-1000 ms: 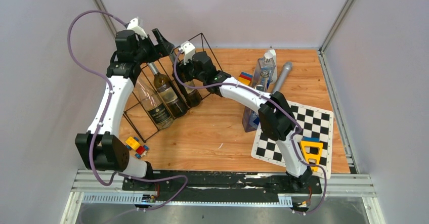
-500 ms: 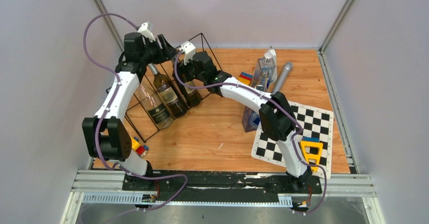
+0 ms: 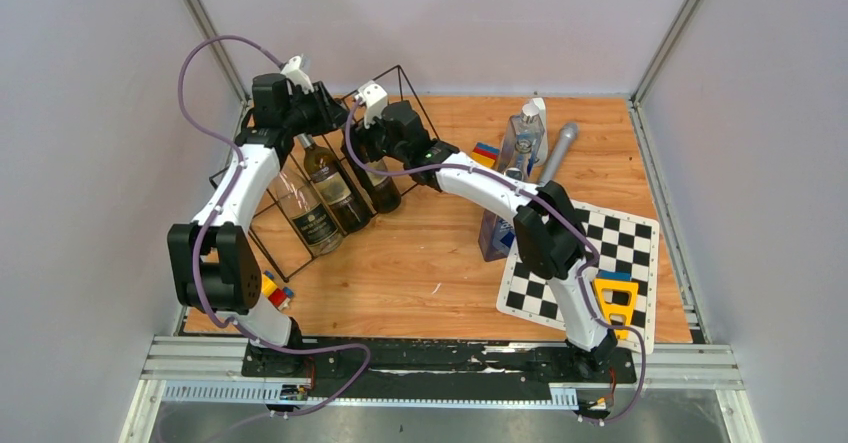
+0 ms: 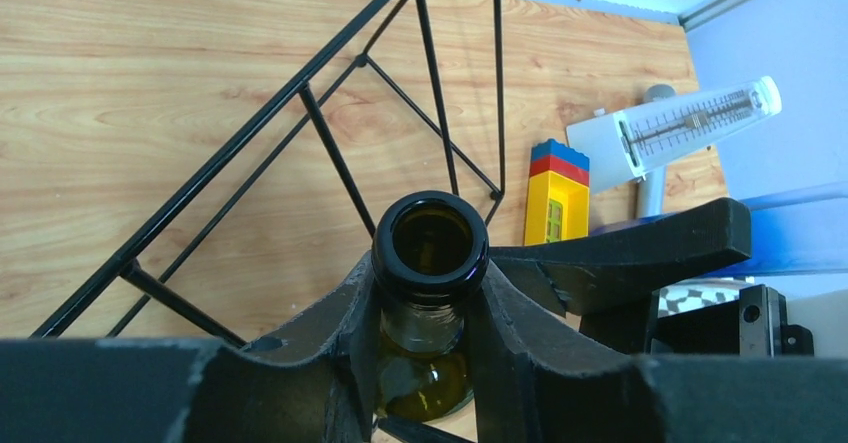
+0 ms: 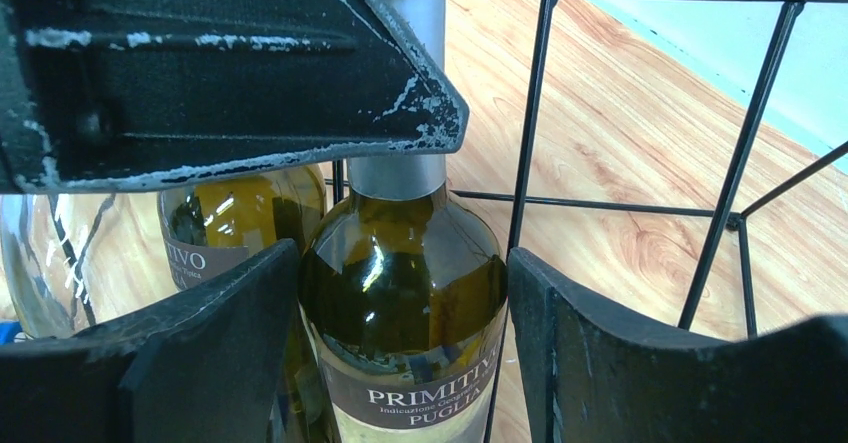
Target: Take the wine bottle off the wine rack
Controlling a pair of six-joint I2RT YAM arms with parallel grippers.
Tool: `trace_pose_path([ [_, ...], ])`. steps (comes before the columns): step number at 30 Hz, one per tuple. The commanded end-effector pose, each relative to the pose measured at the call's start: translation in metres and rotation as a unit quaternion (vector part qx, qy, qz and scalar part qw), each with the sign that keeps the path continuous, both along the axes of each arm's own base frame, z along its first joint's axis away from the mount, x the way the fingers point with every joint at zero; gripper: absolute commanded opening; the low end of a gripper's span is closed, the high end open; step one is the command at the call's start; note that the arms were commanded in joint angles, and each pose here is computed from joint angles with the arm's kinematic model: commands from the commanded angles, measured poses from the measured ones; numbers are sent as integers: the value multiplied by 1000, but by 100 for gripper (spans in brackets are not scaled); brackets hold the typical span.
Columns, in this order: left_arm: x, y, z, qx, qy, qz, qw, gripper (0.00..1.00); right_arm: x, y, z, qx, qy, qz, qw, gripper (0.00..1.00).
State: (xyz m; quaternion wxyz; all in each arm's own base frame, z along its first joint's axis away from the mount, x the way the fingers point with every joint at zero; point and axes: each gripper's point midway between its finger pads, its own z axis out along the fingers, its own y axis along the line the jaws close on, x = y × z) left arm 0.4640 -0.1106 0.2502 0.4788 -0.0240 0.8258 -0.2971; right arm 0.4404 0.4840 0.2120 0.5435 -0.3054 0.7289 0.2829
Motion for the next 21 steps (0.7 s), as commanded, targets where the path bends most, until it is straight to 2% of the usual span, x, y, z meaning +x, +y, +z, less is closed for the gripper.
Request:
trace_pose_path([
  [1,5,-11,24,-5,-51,-30,998,10,-14,-1,61,41,-39,17,998,44],
  [3,3,-15,26,2,-59,-38,998,0,-16,-3,65,41,-42,18,998,45],
  [11,-16,-29,44,56,-100,-46,992,0,-32,-23,89,42,-55,17,997,67],
  [15,-34,-36,67,67,-127,-50,988,0,-46,-42,101,35,-73,15,997,83],
  [21,-60,-42,96,75,-159,-50,983,0,-77,-65,127,55,-83,31,995,95],
])
